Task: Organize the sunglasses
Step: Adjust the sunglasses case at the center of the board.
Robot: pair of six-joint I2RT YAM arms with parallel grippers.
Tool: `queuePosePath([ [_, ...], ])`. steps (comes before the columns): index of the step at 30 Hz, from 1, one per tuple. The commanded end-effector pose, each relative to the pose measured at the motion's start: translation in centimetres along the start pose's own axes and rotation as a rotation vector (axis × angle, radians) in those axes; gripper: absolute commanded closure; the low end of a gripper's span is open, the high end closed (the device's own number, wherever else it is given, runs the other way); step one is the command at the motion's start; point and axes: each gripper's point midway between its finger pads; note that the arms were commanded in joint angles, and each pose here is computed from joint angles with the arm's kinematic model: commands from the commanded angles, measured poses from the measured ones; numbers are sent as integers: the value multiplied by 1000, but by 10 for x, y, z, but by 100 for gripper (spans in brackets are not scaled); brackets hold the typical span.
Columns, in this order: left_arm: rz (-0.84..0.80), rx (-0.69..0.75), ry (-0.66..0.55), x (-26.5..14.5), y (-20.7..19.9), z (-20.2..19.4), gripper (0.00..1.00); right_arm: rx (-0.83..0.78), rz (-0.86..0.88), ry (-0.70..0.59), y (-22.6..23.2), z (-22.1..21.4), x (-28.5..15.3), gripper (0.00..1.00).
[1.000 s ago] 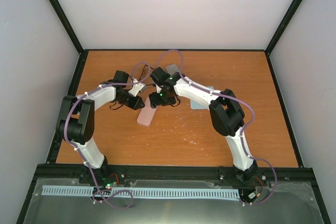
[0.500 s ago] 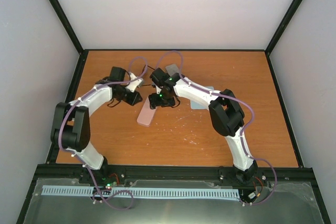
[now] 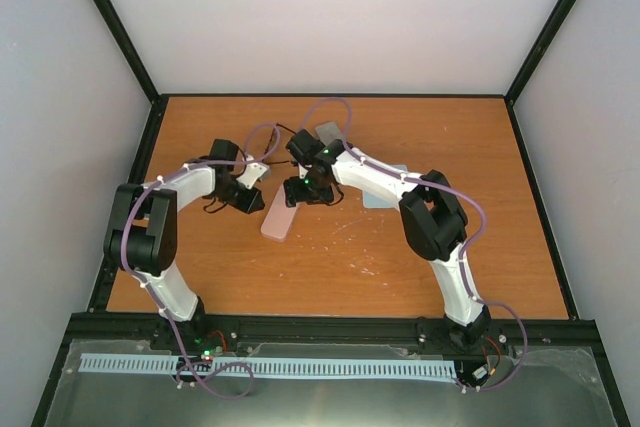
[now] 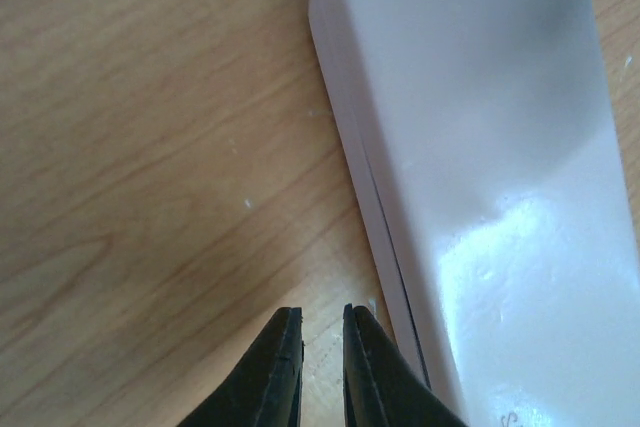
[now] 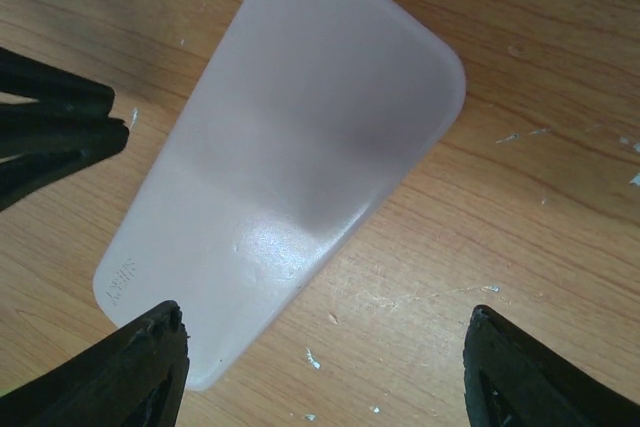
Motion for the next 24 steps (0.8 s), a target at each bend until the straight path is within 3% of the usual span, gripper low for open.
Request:
queuePosePath([
  [1,-44,20,22,5,-9,-10,84,19,25,-47,9,6,-16,26],
  [19,-224,50,29,26,-64,8,81,-82,-65,45,-6,-18,3,25],
  [22,-227,50,23,26,-64,15,75,-118,-78,61,-6,-22,7,20],
  [24,-190,56,8,21,-59,18,66,-133,-81,67,-5,-24,7,20],
])
Point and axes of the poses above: each gripper's point midway between its finger pads, its own x axis out along the fingers, its own y axis along the line the jaws close on, z = x × y, and after that the axes turned 7 degrees about -x, right-handed
